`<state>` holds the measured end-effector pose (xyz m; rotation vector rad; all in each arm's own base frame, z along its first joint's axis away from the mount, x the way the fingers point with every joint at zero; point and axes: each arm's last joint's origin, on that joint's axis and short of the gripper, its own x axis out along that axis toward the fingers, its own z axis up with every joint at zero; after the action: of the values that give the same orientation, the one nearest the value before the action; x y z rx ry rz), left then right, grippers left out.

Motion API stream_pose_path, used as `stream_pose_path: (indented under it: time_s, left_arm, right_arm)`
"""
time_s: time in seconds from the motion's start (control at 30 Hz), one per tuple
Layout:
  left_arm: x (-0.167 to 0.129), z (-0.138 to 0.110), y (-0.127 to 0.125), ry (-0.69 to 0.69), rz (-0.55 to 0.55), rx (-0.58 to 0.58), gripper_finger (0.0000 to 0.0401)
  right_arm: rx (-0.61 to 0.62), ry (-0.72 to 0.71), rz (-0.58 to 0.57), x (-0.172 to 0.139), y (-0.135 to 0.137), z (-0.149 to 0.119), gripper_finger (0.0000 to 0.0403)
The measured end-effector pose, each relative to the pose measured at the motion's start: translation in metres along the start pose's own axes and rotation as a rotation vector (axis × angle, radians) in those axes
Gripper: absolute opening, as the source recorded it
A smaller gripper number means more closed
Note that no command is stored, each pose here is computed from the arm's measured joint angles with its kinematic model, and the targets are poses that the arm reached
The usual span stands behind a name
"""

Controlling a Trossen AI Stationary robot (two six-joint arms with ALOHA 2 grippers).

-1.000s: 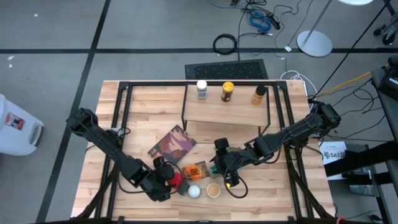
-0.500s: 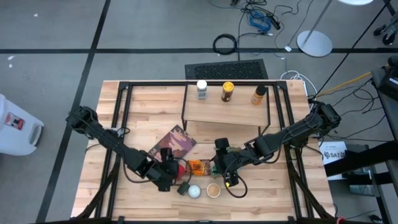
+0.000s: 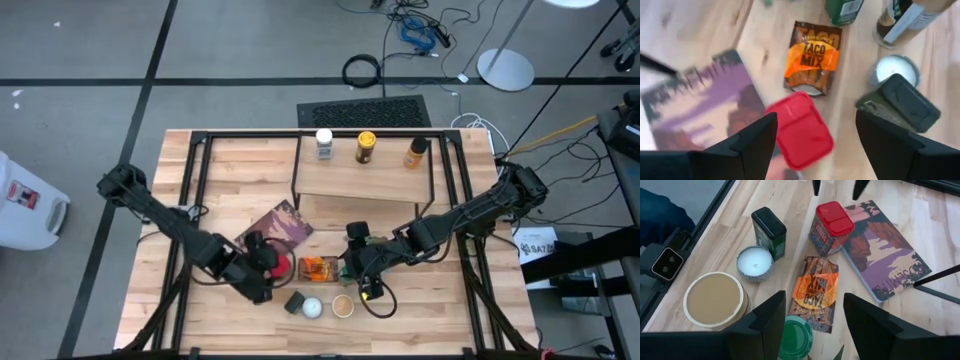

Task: Shelf spices
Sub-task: Put the red seasoning can on the shelf

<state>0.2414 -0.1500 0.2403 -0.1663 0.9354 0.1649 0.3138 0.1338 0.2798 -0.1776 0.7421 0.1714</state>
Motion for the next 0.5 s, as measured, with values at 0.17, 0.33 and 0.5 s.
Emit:
stream_pose_path:
  time_s: [0.17, 0.33, 0.5]
  left_arm:
    - [-0.001, -0.012, -0.013, -0.017, 0.016, -0.111, 0.0279]
    - [0.009, -0.029, -0.026, -0.030, 0.089, -0.125, 0.0279]
    - [0.021, -0.039, -0.027, -0.045, 0.204, -0.137, 0.0279]
  right_arm:
    - [-0.001, 0.000, 0.000, 0.000, 0.000, 0.000, 0.0187]
    - [-0.002, 0.001, 0.000, 0.000, 0.000, 0.000, 0.0187]
    - [-0.007, 0.001, 0.001, 0.000, 0.000, 0.000, 0.0187]
